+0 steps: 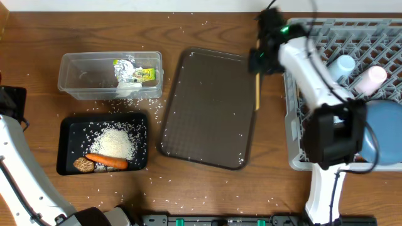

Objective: Sort waste into correct bins and load items into the dishwasher rack
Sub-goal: 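Carry the second chopstick right and insert it into the rack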

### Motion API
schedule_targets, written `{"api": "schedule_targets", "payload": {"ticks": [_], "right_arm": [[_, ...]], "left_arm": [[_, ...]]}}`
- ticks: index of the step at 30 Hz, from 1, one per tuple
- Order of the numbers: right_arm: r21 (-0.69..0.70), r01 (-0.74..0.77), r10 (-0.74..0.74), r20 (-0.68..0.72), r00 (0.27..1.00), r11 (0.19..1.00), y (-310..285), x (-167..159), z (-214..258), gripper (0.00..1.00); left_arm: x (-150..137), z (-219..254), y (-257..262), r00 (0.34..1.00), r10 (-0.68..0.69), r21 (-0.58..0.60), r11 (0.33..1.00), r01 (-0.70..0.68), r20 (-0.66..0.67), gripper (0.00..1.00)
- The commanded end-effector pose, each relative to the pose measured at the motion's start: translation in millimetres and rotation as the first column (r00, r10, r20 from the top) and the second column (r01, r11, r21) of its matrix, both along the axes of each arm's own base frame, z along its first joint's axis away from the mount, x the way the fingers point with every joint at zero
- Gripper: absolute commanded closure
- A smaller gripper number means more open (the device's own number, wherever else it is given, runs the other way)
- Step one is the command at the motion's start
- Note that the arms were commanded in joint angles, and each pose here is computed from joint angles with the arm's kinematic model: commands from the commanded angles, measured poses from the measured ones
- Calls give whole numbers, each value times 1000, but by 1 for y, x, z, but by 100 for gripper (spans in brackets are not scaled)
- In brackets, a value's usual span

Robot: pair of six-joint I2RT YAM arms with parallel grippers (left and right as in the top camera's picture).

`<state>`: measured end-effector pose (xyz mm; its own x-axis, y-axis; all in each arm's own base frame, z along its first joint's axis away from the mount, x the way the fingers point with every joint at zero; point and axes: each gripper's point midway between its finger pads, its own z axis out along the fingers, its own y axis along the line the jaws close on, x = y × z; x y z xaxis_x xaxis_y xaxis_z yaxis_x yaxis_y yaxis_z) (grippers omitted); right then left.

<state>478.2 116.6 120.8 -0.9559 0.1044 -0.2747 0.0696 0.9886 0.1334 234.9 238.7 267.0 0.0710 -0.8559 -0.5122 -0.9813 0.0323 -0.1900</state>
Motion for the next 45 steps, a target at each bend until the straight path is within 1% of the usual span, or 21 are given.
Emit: {"api": "schedule_targets", "payload": {"ticks": [1,3,6,10,14,19,22,24,25,26,27,28,30,31,32,34,35,36,37,40,45], "right_arm": [[-20,-63,66,180,981,998,-39,18,76,99],[-47,-109,116,220,969,993,-60,24,90,99],[-51,-249,253,252,934,967,-79,26,97,99],[-45,-198,203,222,954,979,-112,24,85,99],[-34,-171,175,184,967,985,-126,22,68,99],[21,-198,194,141,971,980,-114,20,42,99],[52,-201,192,142,971,978,-104,24,36,98],[58,-189,178,148,973,980,-101,27,35,96],[57,-192,181,150,972,980,-100,27,35,94],[55,-193,183,150,972,980,-99,28,35,88],[54,-193,183,150,972,980,-99,28,35,75],[55,-193,183,149,972,980,-99,27,35,71],[60,-182,172,146,974,981,-99,27,35,69],[64,-173,163,143,976,983,-99,27,35,64],[67,-169,158,140,977,983,-99,26,35,53],[70,-167,157,129,979,983,-98,24,34,36],[74,-162,152,120,981,984,-98,22,34,30],[83,-146,137,107,985,986,-98,18,34,26],[94,-122,113,92,989,988,-98,14,37,25],[118,-69,61,67,996,991,-97,1,52,26],[118,-69,60,79,995,991,-94,-38,101,27]], "left_arm": [[-1,1,1,1000,2,-2,1000,-2,0,2],[-1,1,1,1000,1,-1,1000,-1,0,2],[-1,1,1,1000,1,-1,1000,-1,0,2],[-1,1,1,1000,1,-1,1000,-1,0,2],[-1,1,1,1000,2,-2,1000,-2,0,2],[-1,1,1,1000,2,-2,1000,-2,0,2],[-1,1,1,1000,2,-2,1000,-2,0,2],[-1,1,1,1000,2,-2,1000,-2,0,2],[-1,1,1,1000,2,-1,1000,-2,0,2],[-1,1,1,1000,1,-1,1000,-1,0,2],[-1,1,1,1000,2,-2,1000,-2,0,2],[-1,1,1,1000,1,-1,1000,-1,0,2],[-1,1,1,1000,2,-2,1000,-2,0,2],[-1,1,1,1000,1,-1,1000,-1,0,2],[-1,1,1,1000,1,-1,1000,-1,0,2],[-1,1,1,1000,2,-2,1000,-2,0,2],[-1,1,1,1000,2,-2,1000,-2,0,2],[-1,1,1,1000,2,-2,1000,-2,0,2],[-1,1,1,1000,2,-2,1000,-2,0,2],[-1,1,1,1000,1,-1,1000,-1,0,2],[-1,1,1,1000,2,-2,1000,-2,0,2]]}}
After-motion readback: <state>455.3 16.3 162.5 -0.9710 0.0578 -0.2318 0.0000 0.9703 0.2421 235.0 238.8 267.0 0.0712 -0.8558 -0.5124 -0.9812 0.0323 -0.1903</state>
